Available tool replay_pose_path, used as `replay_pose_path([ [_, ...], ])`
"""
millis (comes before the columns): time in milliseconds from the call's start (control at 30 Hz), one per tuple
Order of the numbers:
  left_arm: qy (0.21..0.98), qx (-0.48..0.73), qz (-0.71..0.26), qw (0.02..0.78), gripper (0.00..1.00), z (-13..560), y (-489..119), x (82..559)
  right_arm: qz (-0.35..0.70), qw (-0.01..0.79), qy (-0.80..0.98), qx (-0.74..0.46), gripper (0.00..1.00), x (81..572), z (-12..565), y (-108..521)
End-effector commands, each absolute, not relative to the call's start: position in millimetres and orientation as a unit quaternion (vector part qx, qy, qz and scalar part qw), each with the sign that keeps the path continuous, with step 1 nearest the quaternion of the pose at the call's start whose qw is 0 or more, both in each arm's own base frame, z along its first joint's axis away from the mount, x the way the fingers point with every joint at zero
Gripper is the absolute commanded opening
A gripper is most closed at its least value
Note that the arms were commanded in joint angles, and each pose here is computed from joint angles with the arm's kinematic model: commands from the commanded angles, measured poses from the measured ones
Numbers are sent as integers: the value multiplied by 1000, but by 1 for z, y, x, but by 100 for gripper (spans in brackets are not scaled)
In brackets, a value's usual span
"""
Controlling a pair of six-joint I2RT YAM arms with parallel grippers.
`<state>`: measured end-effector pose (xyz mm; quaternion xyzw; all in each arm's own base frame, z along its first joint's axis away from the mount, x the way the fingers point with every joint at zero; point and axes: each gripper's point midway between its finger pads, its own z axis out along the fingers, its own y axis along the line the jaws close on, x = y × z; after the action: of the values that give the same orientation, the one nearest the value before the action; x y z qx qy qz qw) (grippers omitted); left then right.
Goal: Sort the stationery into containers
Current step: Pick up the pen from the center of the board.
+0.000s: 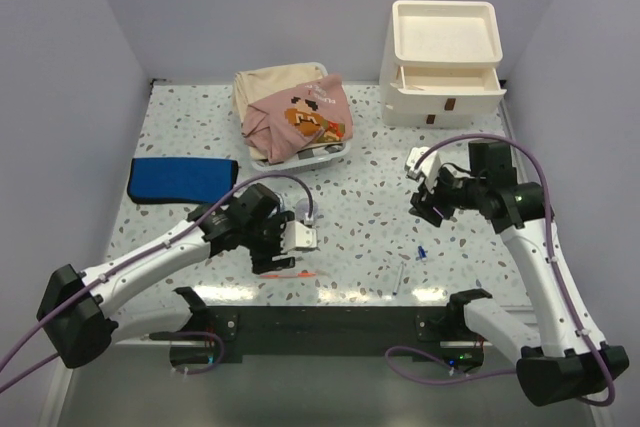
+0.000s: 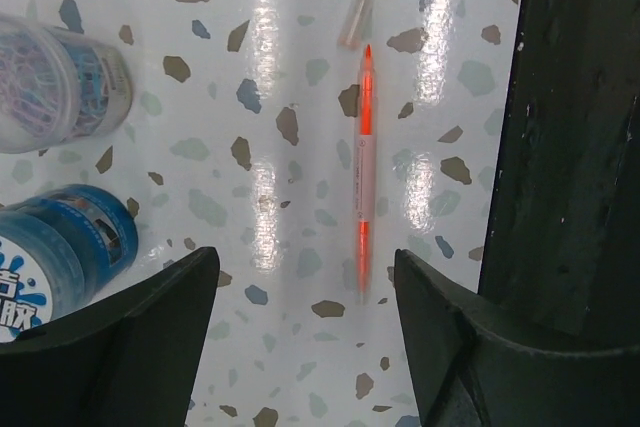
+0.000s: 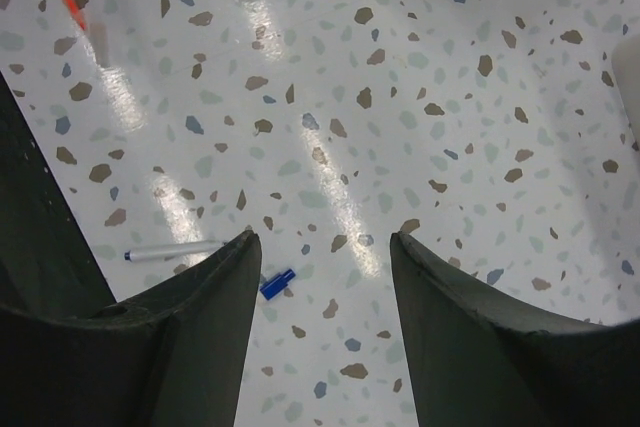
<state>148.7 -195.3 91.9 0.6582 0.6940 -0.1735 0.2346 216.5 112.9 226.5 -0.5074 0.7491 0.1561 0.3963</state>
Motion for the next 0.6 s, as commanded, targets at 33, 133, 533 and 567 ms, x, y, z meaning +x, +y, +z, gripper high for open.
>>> replay_pose_path([
  [33, 668, 692, -162, 220, 75, 76, -197, 141, 173, 448, 713, -510, 58, 238, 238, 130],
  [133, 670, 694, -162, 208, 72, 64, -200, 136, 181, 454, 709, -508, 58, 241, 237, 134],
  [533, 684, 683, -170, 192, 65, 46, -219, 141, 198, 472, 705, -490, 57, 248, 225, 142],
  [567, 683, 684, -173, 190, 64, 45, -221, 139, 199, 472, 706, -490, 57, 248, 224, 142],
])
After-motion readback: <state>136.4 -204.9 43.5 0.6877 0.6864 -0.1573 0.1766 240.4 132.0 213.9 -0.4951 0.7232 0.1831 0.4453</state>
